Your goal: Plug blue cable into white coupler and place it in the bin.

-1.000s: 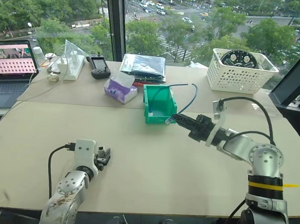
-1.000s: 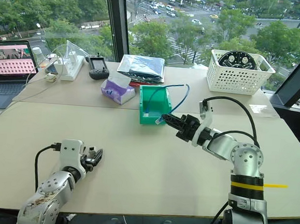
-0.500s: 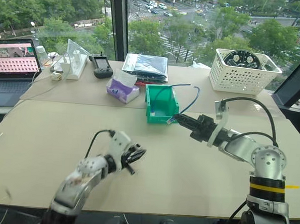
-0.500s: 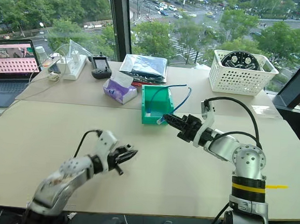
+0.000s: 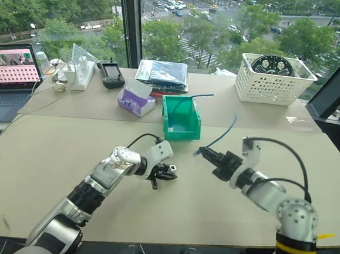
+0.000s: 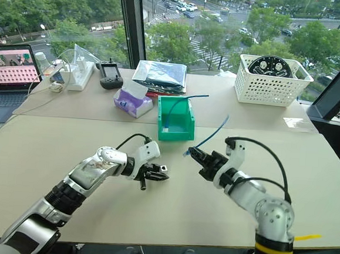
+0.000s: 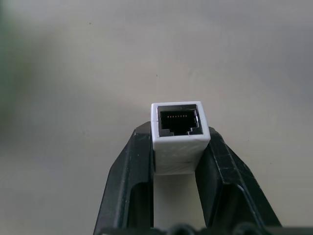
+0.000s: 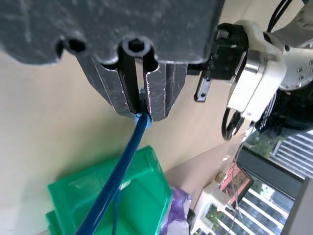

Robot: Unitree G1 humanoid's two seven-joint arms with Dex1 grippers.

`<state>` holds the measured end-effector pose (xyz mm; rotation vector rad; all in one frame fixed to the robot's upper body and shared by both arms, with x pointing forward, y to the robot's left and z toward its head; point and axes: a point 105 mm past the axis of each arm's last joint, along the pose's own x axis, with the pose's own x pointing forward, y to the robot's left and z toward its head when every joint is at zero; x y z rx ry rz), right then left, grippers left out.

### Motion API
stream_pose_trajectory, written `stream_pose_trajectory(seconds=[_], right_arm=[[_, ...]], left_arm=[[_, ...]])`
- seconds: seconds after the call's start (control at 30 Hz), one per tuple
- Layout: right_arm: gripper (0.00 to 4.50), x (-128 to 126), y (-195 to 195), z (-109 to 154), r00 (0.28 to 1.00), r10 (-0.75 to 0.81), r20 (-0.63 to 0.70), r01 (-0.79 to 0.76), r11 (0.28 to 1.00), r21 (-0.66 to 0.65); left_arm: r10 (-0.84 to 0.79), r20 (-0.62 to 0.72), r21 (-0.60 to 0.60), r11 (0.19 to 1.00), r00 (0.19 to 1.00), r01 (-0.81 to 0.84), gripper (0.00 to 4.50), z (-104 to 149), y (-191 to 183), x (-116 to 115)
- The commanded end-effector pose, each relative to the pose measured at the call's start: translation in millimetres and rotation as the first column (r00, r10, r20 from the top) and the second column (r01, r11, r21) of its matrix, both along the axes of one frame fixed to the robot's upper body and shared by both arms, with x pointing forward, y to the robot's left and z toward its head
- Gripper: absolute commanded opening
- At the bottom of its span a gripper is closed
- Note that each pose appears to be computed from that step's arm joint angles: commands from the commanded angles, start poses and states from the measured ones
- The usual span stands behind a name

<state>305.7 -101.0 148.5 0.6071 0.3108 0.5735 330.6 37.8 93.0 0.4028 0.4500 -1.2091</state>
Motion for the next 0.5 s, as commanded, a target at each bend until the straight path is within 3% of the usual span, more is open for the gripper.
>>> stream_pose_trajectory(seconds=[0.03, 0.5], right_arm=[[0.00, -4.5, 5.8, 8.9, 0.998, -0.038, 0.054, 0.039, 0.999, -0.017], [0.00, -4.7, 11.7, -6.8, 0.996, -0.087, 0.002, 0.087, 0.995, -0.053]], left_arm=[[0.001, 0.002, 0.023, 1.000, 1.000, -0.001, 0.69, 1.3, -6.5, 2.3], [0.020, -0.015, 0.021, 1.000, 1.000, -0.020, 0.69, 1.5, -19.7, -1.1]])
